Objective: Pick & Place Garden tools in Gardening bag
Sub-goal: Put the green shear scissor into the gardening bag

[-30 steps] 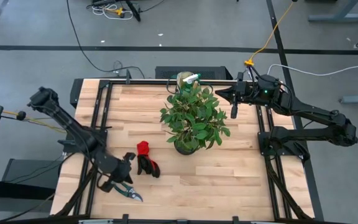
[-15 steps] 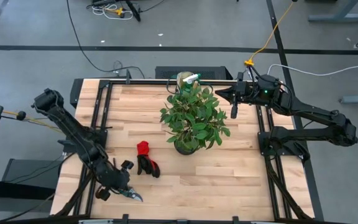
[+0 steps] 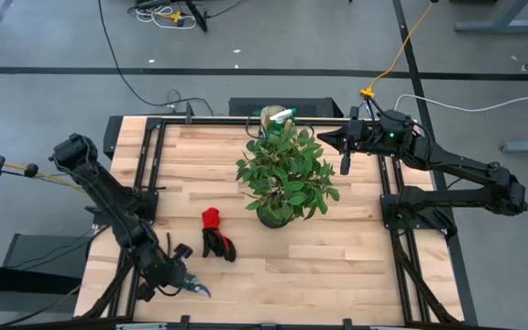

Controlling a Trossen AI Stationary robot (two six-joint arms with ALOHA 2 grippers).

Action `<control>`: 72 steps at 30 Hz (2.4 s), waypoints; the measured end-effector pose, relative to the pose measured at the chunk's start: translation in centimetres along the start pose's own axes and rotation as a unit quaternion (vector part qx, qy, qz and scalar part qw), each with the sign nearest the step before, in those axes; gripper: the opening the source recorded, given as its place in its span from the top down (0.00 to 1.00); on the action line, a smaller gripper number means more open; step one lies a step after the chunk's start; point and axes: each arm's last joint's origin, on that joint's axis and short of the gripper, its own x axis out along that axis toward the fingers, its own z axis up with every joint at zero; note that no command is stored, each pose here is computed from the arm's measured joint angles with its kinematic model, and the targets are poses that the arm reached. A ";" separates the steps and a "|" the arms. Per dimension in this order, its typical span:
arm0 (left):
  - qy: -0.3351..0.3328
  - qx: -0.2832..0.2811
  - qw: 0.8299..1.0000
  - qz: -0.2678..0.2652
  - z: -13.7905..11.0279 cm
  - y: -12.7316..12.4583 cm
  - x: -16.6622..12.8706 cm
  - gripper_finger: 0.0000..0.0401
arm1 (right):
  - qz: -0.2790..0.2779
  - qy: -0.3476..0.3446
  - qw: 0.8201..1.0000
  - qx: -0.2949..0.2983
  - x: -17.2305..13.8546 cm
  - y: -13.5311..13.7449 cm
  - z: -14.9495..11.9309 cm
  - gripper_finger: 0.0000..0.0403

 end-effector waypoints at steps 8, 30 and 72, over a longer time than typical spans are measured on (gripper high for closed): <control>0.040 -0.005 0.999 0.008 -1.0 -0.4 0.0 0.97 | 0.000 0.000 1.000 0.000 0.0 0.0 0.0 1.00; 0.051 -0.046 0.998 -0.006 -1.1 -0.5 0.0 0.94 | -0.001 -0.002 1.000 -0.004 0.0 0.0 0.0 1.00; 0.173 -0.085 0.980 0.056 -3.3 0.4 3.8 0.61 | 0.000 0.001 1.000 -0.006 0.0 0.0 0.0 1.00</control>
